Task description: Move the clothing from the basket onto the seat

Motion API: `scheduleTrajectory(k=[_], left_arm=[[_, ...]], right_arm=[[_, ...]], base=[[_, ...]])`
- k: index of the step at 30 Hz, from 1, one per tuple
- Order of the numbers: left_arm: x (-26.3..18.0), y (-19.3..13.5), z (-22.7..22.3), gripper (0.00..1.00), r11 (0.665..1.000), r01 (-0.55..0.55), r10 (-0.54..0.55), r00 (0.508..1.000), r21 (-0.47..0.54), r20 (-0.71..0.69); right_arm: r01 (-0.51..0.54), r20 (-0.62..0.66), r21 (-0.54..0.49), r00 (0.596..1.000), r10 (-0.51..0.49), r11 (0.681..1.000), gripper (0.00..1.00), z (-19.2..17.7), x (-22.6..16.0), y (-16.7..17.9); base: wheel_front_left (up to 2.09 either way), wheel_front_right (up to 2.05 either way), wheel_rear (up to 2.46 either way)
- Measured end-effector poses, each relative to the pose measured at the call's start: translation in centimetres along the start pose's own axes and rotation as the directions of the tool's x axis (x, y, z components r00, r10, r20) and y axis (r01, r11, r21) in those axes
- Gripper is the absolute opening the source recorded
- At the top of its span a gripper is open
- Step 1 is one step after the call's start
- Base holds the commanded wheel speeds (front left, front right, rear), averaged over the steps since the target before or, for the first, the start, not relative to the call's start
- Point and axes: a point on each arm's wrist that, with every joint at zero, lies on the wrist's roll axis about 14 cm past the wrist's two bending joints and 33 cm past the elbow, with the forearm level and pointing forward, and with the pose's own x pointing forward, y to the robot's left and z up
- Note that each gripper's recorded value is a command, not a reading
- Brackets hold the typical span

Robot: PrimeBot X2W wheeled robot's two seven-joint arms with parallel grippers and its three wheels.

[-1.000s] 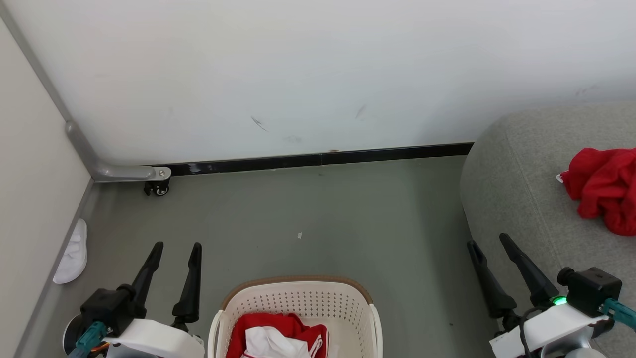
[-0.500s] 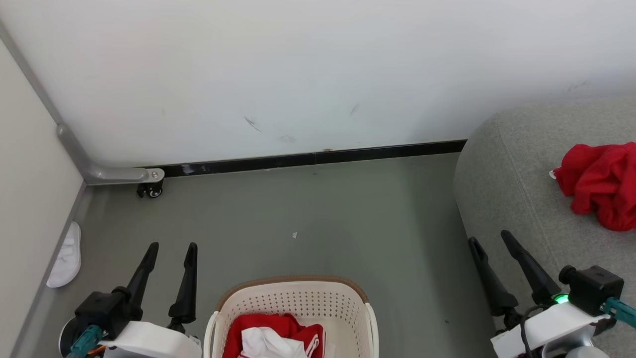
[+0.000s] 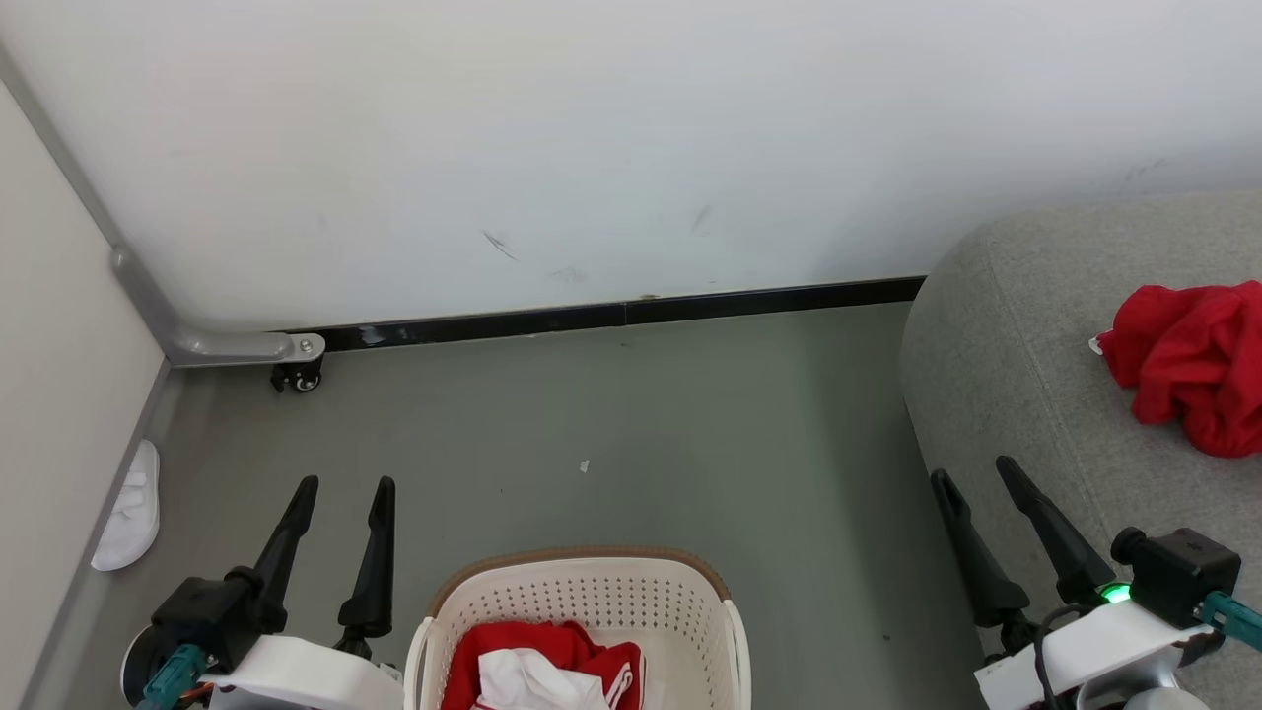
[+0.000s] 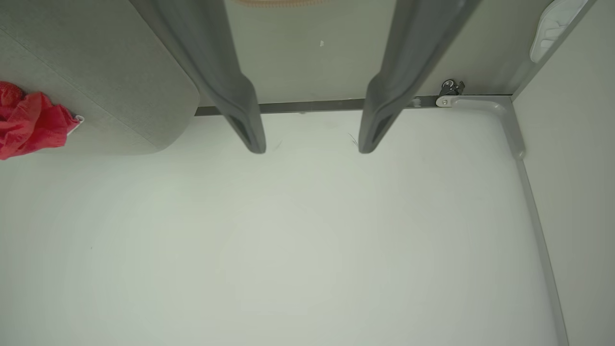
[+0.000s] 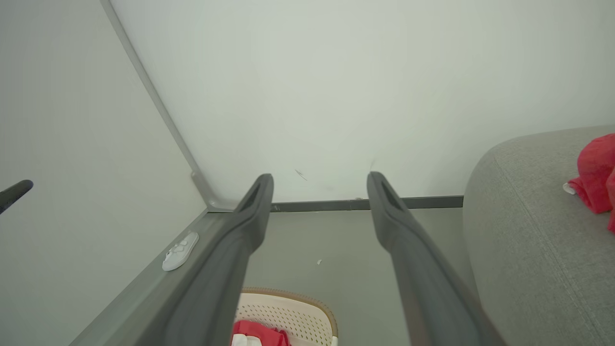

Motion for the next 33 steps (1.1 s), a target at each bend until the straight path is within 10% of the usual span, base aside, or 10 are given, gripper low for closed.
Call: scheduleTrajectory(k=[33], left_arm=[[0.2,-0.4,-3.8,1.00,0.999,0.043,-0.042,0.994,0.005,-0.103]], right_arm=[[0.030,0.003,-0.025,1.000,-0.030,0.999,1.00,0.1,0.7,-1.7]], base=[[0.00,0.00,0.00]])
